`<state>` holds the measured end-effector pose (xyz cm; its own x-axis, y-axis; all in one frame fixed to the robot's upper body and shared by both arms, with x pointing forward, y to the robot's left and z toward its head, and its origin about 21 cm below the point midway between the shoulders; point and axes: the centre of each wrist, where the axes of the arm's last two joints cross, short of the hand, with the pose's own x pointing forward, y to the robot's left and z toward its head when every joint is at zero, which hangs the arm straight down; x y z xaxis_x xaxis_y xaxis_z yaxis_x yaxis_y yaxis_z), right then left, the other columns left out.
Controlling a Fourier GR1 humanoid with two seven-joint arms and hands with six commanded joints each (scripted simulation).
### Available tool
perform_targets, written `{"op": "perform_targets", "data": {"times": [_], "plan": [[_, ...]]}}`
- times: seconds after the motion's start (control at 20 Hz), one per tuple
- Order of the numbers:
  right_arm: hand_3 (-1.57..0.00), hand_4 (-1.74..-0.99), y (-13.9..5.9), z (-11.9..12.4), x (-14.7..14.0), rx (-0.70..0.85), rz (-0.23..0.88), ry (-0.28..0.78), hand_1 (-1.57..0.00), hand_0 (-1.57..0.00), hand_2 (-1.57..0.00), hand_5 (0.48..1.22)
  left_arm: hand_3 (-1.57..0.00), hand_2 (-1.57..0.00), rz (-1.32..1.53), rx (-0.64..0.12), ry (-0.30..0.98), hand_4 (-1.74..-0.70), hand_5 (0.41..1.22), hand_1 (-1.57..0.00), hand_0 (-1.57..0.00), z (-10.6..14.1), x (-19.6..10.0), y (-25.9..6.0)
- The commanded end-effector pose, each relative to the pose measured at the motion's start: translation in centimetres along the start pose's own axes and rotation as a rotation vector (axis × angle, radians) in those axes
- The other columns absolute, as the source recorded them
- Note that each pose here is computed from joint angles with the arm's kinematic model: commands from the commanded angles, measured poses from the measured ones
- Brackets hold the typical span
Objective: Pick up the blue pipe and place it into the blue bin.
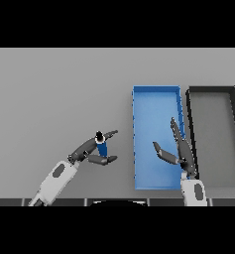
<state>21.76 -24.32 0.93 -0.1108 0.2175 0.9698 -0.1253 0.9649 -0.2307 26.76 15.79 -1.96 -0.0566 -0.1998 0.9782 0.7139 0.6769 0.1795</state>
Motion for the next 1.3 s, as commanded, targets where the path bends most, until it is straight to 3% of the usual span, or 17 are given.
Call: {"op": "perform_targets", "data": {"times": [0.0,0.1,0.2,0.4,0.6,0.85,1.25], "plan": [[0.0,-1.261,-0.1,0.1,0.1,-0.001,0.002,-0.013,0.0,0.0,0.0,0.6,-0.26,-0.29,0.031,0.008,-0.007,-1.21,0.607,-0.16,-0.02,-0.3,-0.2,-0.2],[0.0,-1.259,-0.3,-0.3,0.2,-0.007,0.005,-0.012,0.0,0.0,0.0,0.602,-0.72,-0.7,0.097,0.03,-0.022,-1.35,0.828,-0.59,-0.44,-0.7,-0.3,-0.9],[0.0,-1.261,-0.3,-0.2,0.0,-0.008,0.003,-0.016,0.0,0.0,0.0,0.609,-1.0,-1.01,0.099,0.052,-0.031,-1.48,0.969,-0.94,-0.85,-0.9,-0.4,-1.4],[0.0,-1.258,-0.5,-0.4,0.0,0.0,0.004,-0.013,0.0,0.0,0.0,0.615,-1.27,-1.34,0.071,0.066,-0.059,-1.63,1.118,-1.31,-1.28,-1.1,-0.3,-2.1],[0.0,-1.245,-0.4,-0.4,0.1,0.003,0.017,-0.011,0.0,0.0,0.0,0.621,-1.39,-1.48,0.054,0.071,-0.149,-1.69,1.179,-1.47,-1.45,-1.4,0.8,-3.1],[0.0,-1.228,-0.1,-0.4,0.0,0.003,0.028,-0.007,0.0,0.0,0.0,0.629,-1.44,-1.54,0.04,0.034,-0.288,-1.72,1.207,-1.54,-1.53,-2.1,4.6,-2.8],[0.0,-1.189,-0.3,0.3,-0.1,0.007,0.046,-0.031,0.0,0.0,0.0,0.631,-1.44,-1.57,0.017,-0.04,-0.281,-1.73,1.219,-1.57,-1.56,-2.4,8.3,-2.8]]}}
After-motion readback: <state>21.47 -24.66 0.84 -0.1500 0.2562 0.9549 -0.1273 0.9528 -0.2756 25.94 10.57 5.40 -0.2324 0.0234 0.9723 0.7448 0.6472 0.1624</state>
